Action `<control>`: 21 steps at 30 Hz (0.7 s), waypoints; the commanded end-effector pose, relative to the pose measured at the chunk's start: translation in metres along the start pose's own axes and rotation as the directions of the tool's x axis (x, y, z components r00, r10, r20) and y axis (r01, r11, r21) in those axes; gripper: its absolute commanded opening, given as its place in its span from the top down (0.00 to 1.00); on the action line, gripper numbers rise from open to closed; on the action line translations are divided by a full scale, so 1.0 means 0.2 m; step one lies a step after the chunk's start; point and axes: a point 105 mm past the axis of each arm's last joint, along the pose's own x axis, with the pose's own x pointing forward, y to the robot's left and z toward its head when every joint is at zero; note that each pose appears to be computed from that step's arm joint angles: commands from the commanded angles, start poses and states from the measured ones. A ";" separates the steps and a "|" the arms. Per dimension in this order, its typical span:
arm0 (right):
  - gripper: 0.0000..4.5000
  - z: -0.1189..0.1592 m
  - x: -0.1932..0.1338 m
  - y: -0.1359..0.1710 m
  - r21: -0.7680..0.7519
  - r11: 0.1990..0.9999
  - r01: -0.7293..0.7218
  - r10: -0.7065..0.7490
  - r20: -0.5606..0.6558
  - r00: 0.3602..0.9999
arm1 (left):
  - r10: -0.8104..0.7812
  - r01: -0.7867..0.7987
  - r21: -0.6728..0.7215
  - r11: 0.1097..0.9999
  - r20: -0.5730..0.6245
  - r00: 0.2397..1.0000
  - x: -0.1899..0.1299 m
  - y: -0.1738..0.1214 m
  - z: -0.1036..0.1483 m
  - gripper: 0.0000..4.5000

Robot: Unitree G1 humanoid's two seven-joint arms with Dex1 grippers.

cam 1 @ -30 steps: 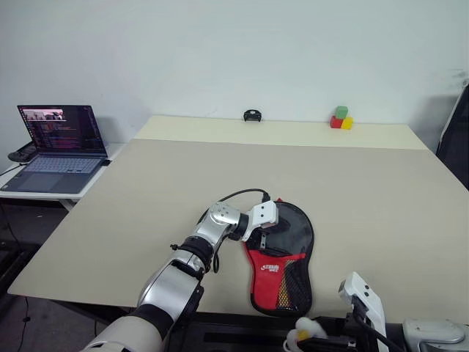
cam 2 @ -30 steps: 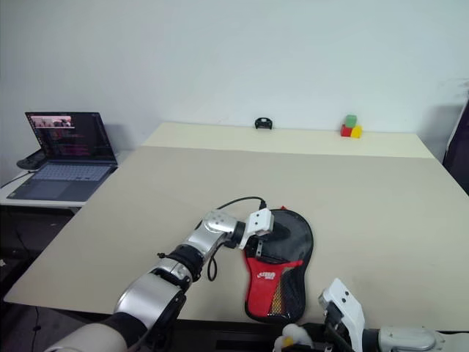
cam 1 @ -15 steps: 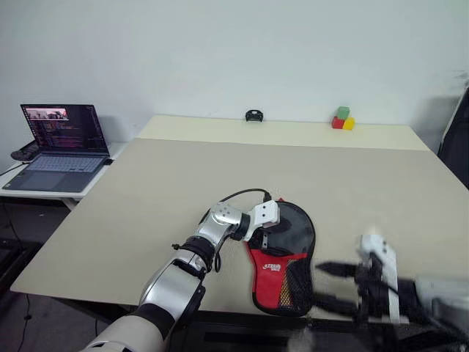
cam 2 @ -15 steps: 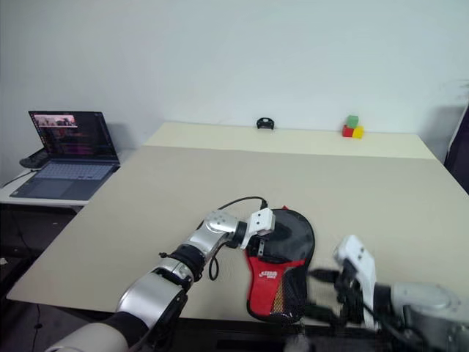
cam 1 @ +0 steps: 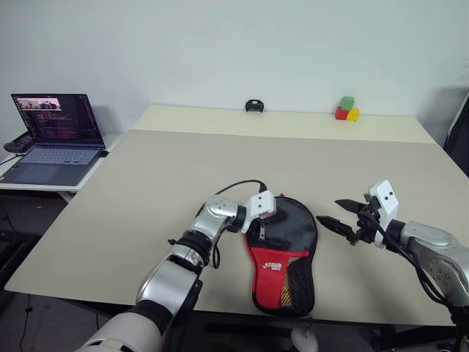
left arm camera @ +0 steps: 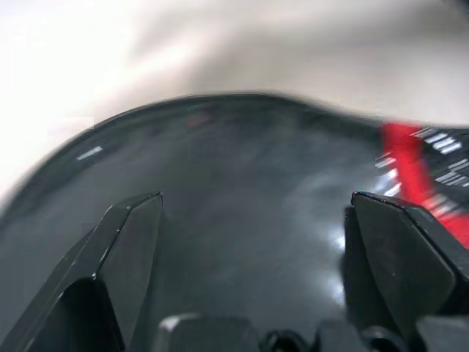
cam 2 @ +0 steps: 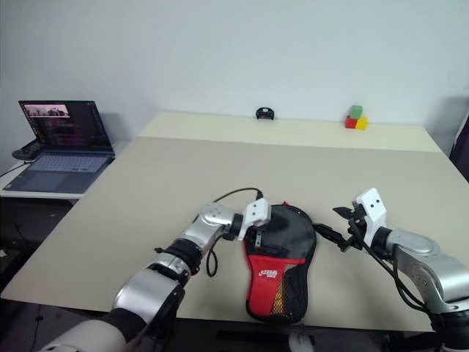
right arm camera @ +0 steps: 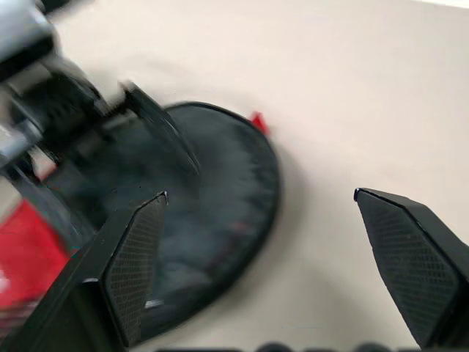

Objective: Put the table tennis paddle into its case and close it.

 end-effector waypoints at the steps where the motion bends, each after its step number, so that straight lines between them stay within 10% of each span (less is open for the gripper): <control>1: 0.00 0.08 0.00 -0.03 -0.045 0.999 0.016 -0.012 0.070 0.997 | 0.075 -0.078 0.049 0.996 0.050 0.996 -0.11 0.09 0.09 0.00; 6: 0.00 0.08 0.00 -0.12 0.000 0.998 0.061 -0.061 0.102 0.993 | 0.262 -0.270 0.013 0.963 0.197 0.945 -0.40 0.14 0.26 0.00; 21: 0.00 0.09 -0.14 -0.42 0.001 0.990 0.144 -0.143 0.108 0.984 | 0.675 -0.652 -0.219 0.726 0.049 0.736 -0.72 -0.05 0.11 0.00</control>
